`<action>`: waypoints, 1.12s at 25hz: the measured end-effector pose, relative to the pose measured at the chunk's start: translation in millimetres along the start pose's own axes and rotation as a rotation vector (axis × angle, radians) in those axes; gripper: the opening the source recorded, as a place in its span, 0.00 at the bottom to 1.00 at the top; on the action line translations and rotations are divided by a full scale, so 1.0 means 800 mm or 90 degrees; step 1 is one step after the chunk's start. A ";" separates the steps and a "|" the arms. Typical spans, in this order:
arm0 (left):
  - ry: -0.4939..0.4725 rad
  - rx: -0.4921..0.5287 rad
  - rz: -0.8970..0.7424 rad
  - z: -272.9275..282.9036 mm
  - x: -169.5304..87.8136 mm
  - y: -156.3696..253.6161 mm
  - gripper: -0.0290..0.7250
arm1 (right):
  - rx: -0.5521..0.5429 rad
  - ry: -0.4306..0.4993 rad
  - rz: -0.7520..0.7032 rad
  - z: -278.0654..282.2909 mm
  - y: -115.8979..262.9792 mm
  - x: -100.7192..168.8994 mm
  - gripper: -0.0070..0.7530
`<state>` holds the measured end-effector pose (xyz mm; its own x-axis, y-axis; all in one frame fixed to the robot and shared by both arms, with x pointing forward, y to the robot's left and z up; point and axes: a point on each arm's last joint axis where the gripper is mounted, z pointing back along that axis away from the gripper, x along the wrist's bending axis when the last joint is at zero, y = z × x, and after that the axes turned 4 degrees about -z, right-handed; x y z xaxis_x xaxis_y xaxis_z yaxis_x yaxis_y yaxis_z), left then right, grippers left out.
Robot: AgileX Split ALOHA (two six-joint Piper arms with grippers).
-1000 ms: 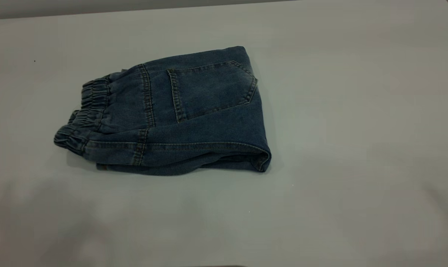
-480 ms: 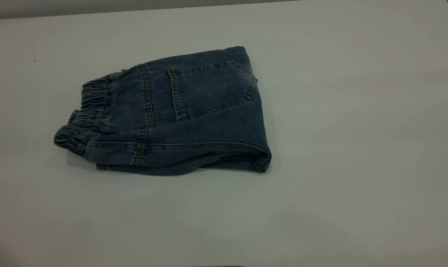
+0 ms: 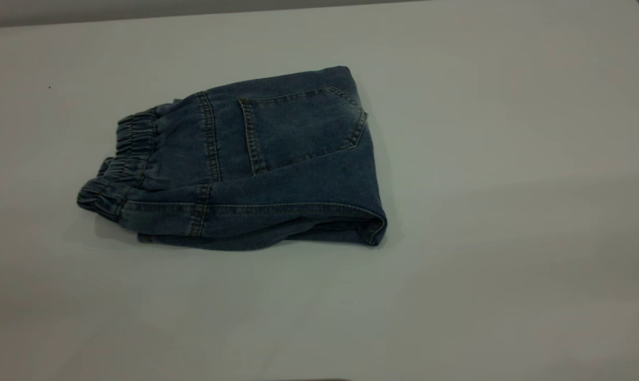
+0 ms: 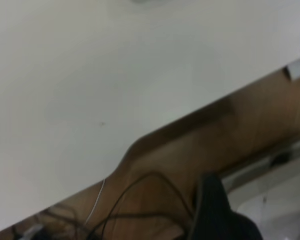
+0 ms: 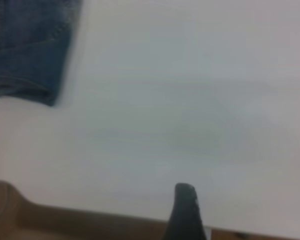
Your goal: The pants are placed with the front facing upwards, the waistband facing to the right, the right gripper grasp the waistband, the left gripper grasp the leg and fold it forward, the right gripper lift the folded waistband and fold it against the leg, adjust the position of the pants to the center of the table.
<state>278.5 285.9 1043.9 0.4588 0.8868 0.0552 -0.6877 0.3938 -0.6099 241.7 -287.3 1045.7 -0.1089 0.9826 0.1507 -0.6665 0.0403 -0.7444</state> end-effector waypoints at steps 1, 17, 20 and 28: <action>0.000 -0.013 0.004 0.003 0.000 0.002 0.59 | -0.004 0.005 0.000 -0.004 0.002 -0.002 0.66; 0.000 -0.096 0.009 0.013 0.000 0.017 0.59 | -0.020 0.008 -0.003 -0.012 0.001 -0.003 0.66; 0.000 -0.097 0.009 0.013 0.000 0.017 0.59 | -0.020 0.008 -0.003 -0.012 0.002 -0.003 0.66; -0.004 -0.099 0.014 0.014 0.001 0.017 0.59 | -0.041 0.002 -0.002 -0.008 0.005 -0.003 0.66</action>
<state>263.0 294.3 1044.2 0.4402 0.8968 0.0449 -0.6016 0.3317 -0.7266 244.0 -288.0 1038.4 -0.1040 0.9831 0.1508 -0.6183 0.0548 -0.7840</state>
